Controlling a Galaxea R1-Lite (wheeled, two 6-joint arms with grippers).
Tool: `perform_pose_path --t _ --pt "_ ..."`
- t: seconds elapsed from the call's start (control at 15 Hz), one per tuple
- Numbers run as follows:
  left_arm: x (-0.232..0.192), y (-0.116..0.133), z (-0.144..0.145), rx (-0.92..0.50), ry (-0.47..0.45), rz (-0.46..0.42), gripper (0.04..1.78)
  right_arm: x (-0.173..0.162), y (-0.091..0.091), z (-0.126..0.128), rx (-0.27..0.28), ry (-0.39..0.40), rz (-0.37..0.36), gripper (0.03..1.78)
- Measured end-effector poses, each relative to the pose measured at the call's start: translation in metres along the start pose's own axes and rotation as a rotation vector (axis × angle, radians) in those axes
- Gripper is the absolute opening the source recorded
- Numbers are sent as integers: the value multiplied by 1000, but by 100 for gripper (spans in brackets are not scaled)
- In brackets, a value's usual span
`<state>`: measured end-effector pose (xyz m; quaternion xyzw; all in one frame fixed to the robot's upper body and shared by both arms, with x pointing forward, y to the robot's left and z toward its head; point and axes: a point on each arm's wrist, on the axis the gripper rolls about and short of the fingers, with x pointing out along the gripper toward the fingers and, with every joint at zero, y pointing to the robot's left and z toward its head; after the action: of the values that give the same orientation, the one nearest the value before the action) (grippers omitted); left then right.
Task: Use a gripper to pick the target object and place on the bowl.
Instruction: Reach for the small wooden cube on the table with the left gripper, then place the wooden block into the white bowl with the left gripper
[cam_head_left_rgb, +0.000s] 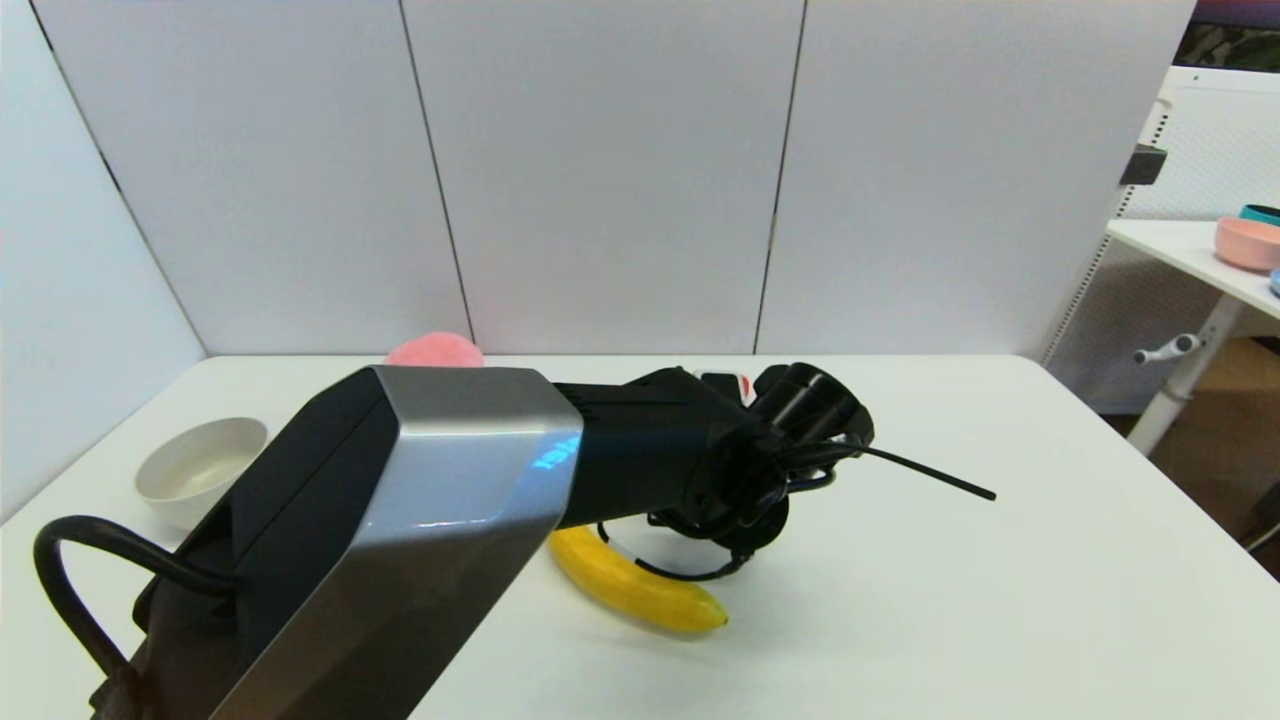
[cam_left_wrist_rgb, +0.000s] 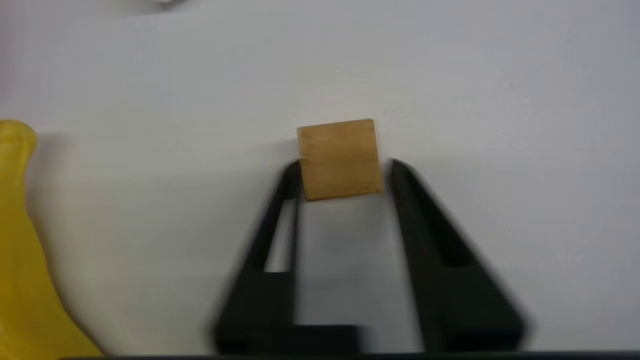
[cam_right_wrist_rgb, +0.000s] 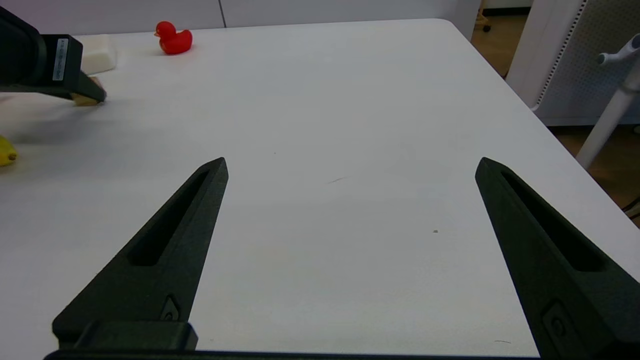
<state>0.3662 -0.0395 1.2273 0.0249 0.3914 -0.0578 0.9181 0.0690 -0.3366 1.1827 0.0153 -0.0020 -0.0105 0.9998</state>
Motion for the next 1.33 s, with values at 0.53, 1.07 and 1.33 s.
perform_pose_path --t 0.53,1.07,1.33 --pt "-16 5 10 -10 -57 30 39 0 0 0 0 0 0 171" --pt "-170 114 80 -73 -199 34 39 0 0 0 0 0 0 171" --pt "-216 237 112 -147 -275 277 39 0 0 0 0 0 0 171"
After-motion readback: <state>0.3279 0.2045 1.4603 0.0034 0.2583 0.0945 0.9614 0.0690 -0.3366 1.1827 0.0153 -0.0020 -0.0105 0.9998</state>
